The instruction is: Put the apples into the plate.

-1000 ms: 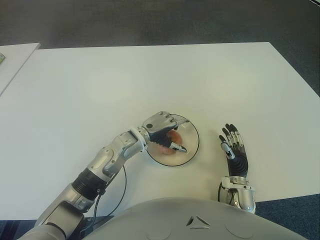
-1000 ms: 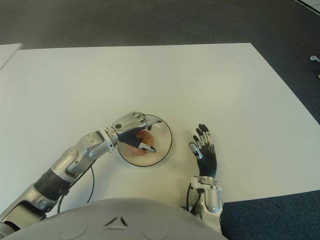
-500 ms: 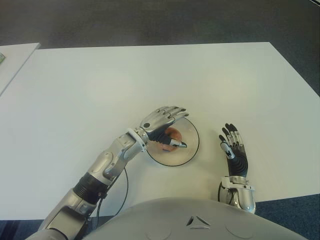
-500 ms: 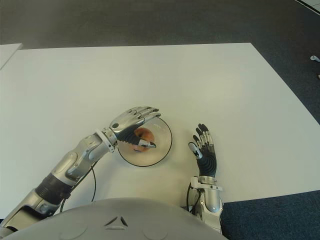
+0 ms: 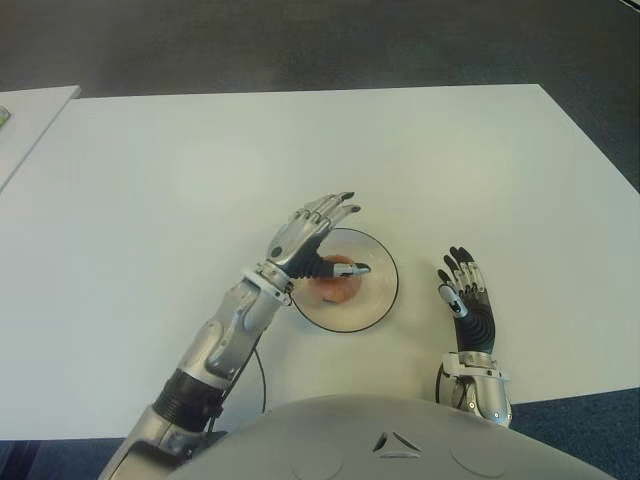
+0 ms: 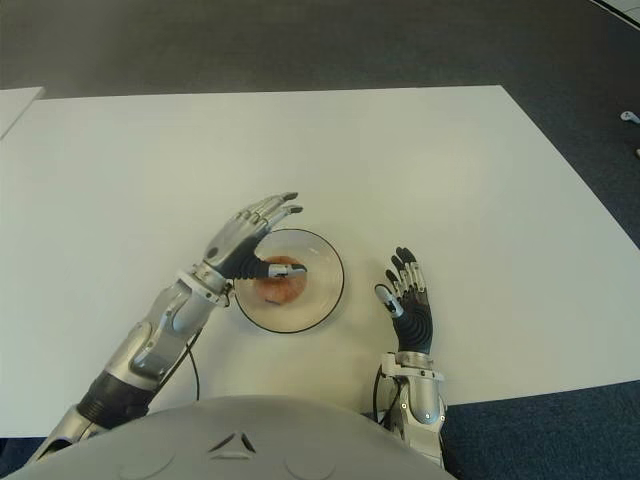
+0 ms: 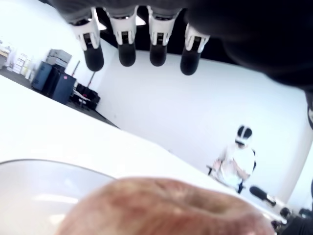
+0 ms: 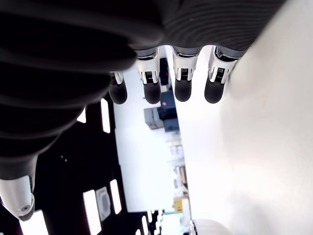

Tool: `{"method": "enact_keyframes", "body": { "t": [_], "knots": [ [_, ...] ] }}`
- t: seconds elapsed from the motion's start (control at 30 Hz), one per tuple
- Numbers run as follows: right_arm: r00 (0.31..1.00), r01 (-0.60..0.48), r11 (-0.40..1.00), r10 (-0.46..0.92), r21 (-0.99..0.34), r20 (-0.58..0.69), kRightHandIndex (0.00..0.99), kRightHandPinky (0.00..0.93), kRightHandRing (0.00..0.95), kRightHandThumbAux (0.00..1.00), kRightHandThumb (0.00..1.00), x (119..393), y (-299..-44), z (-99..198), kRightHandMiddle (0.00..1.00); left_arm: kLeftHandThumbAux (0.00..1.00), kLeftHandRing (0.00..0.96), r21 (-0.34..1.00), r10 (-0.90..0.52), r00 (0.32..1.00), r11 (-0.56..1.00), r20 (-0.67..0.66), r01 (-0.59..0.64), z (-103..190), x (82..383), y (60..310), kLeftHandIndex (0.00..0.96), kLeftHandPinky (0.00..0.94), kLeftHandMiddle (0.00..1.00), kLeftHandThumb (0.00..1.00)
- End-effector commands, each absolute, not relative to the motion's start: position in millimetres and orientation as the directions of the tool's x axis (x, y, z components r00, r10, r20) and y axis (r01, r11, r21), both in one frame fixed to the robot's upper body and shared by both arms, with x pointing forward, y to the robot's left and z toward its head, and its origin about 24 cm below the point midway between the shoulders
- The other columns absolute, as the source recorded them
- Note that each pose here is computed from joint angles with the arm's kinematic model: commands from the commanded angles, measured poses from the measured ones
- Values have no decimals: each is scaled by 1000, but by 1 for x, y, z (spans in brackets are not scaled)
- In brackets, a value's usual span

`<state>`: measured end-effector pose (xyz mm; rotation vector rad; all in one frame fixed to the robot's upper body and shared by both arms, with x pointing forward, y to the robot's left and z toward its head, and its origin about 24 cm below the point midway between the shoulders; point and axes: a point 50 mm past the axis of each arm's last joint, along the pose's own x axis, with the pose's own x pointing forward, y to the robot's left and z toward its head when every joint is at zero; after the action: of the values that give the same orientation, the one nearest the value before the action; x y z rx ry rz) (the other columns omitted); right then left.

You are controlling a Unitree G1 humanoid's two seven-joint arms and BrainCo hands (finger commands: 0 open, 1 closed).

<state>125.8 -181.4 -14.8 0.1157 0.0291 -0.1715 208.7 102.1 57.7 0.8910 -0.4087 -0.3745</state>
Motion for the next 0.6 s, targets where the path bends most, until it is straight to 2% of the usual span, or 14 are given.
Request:
{"method": "enact_keyframes", "body": {
  "t": [0.03, 0.13, 0.27, 0.5, 0.6],
  "knots": [
    [959, 199, 973, -169, 116, -228, 1, 0, 0, 549, 173, 108, -179, -41, 3, 328, 104, 731, -356, 902, 679, 244, 70, 55, 200, 120, 191, 147, 133, 227],
    [958, 201, 972, -169, 120, -234, 2, 0, 0, 551, 176, 107, -180, -42, 2, 329, 124, 651, -242, 940, 758, 239, 30, 48, 188, 137, 203, 159, 153, 204],
    [957, 200, 972, -168, 121, -237, 1, 0, 0, 547, 176, 108, -181, -43, 0, 360, 157, 471, -99, 980, 882, 170, 8, 44, 184, 141, 216, 193, 183, 172],
    [958, 195, 973, -162, 121, -238, 0, 0, 0, 540, 168, 110, -181, -42, 0, 441, 165, 244, -43, 998, 969, 37, 33, 36, 181, 150, 189, 188, 179, 117],
    [958, 188, 975, -157, 114, -239, 0, 0, 0, 536, 165, 110, -180, -42, 0, 458, 151, 82, -17, 999, 996, -31, 20, 32, 175, 154, 167, 178, 160, 69]
  ]
}}
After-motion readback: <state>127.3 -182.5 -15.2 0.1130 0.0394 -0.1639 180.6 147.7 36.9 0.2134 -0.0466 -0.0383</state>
